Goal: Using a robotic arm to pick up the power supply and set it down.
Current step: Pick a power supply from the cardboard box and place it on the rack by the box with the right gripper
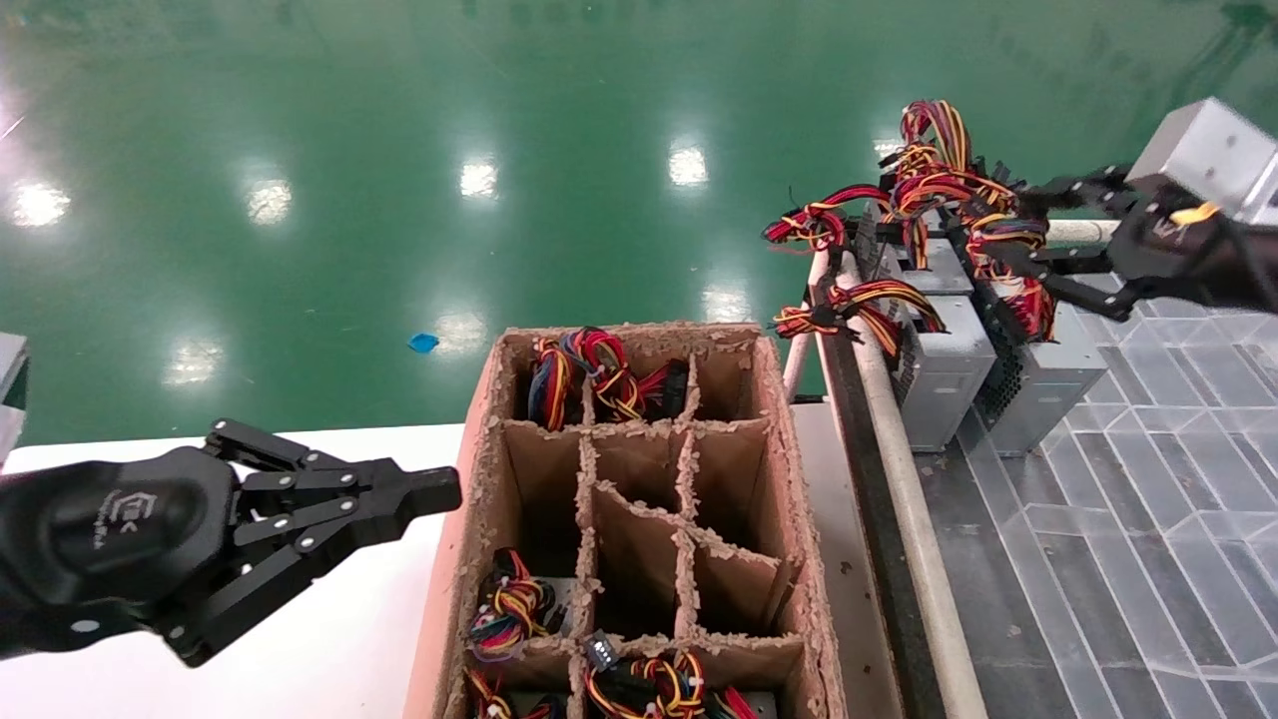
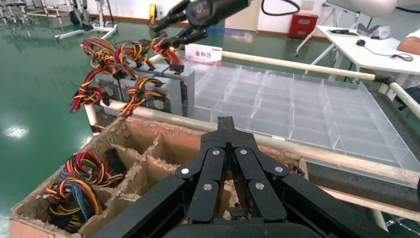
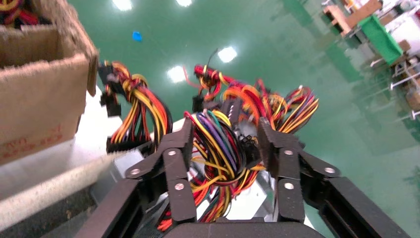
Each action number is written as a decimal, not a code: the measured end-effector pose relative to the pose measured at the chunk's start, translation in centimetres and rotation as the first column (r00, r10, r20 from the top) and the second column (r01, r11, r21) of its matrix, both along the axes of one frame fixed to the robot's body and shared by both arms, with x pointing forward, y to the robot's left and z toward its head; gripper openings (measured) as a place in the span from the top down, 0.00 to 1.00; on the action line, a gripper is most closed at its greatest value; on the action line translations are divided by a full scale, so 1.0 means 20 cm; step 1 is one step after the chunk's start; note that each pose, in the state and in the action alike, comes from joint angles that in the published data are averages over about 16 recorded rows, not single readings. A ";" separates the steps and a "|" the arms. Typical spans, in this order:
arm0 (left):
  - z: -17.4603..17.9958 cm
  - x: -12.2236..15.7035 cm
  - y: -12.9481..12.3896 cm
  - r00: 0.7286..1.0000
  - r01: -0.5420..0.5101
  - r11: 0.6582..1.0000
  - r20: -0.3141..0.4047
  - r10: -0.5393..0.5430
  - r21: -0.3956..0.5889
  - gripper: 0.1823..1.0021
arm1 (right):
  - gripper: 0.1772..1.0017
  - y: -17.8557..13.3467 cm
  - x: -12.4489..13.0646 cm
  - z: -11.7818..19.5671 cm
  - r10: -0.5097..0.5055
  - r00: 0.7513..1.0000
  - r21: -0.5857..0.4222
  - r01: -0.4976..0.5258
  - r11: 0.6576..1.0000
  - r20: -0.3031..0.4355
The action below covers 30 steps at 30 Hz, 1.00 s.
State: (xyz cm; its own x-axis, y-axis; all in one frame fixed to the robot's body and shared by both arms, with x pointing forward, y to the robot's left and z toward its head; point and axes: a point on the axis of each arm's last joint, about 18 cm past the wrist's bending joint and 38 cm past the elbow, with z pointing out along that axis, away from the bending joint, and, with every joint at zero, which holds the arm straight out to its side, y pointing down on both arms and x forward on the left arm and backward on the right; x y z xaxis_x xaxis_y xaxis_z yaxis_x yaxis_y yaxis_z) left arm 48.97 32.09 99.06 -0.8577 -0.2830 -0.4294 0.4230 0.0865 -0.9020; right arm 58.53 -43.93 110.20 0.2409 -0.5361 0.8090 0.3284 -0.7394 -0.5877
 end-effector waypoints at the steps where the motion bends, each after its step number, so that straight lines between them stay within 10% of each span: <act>1: 0.00 0.00 0.00 1.000 0.000 1.000 0.000 0.000 0.000 0.99 | 0.69 0.01 -0.01 0.01 0.003 1.000 -0.001 -0.003 1.000 0.001; 30: 0.00 0.00 0.00 1.000 0.000 1.000 0.000 0.000 0.000 0.98 | 0.05 0.33 -0.19 -0.05 0.316 0.949 0.090 -0.313 0.946 -0.021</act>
